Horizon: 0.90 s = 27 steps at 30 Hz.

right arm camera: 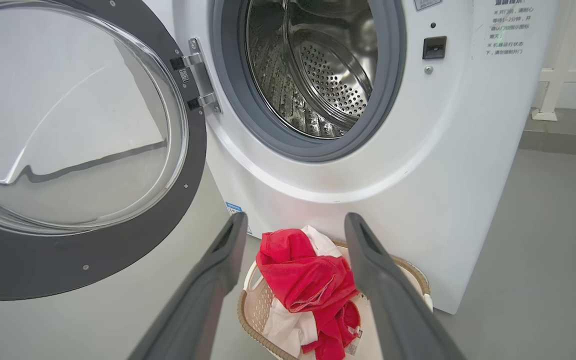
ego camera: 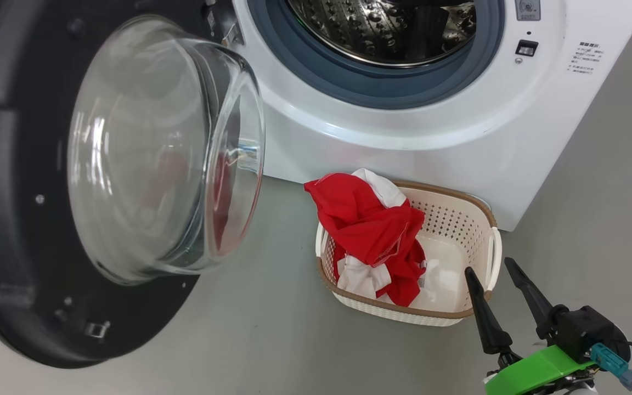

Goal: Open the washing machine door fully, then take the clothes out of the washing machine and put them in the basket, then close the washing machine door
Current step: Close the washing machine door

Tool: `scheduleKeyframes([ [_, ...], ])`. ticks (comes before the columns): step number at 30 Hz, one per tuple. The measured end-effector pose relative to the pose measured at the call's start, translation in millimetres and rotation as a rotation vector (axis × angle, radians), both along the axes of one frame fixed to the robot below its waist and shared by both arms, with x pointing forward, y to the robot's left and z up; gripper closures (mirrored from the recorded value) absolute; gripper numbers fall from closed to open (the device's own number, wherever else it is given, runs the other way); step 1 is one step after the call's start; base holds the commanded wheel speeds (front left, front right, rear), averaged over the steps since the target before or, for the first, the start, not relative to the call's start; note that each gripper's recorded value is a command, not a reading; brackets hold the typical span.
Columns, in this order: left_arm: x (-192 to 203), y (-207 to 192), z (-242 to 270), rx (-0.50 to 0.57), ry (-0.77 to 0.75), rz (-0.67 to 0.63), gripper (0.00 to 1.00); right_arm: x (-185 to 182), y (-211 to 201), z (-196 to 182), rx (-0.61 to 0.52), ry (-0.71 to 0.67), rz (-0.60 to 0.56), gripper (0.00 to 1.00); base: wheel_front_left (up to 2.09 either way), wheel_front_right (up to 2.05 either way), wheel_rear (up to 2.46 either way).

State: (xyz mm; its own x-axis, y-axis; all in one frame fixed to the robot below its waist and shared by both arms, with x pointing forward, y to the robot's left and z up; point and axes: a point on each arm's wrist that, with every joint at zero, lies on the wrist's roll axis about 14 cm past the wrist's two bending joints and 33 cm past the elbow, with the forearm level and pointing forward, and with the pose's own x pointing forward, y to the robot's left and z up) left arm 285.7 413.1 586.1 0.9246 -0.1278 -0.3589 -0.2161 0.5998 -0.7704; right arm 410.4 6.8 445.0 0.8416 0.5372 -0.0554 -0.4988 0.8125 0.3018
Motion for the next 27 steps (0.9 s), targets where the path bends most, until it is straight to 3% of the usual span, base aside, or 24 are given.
scheduleKeyframes([
  [15,24,-68,19,0.029,-0.093,-0.239,1.0,-1,-20,5,-0.007,-0.012,-0.054,0.0,0.0,0.0,0.0],
  [27,52,-126,27,-0.009,-0.18,-0.395,1.0,-2,-37,8,-0.009,-0.019,-0.103,0.0,0.0,0.0,0.0],
])
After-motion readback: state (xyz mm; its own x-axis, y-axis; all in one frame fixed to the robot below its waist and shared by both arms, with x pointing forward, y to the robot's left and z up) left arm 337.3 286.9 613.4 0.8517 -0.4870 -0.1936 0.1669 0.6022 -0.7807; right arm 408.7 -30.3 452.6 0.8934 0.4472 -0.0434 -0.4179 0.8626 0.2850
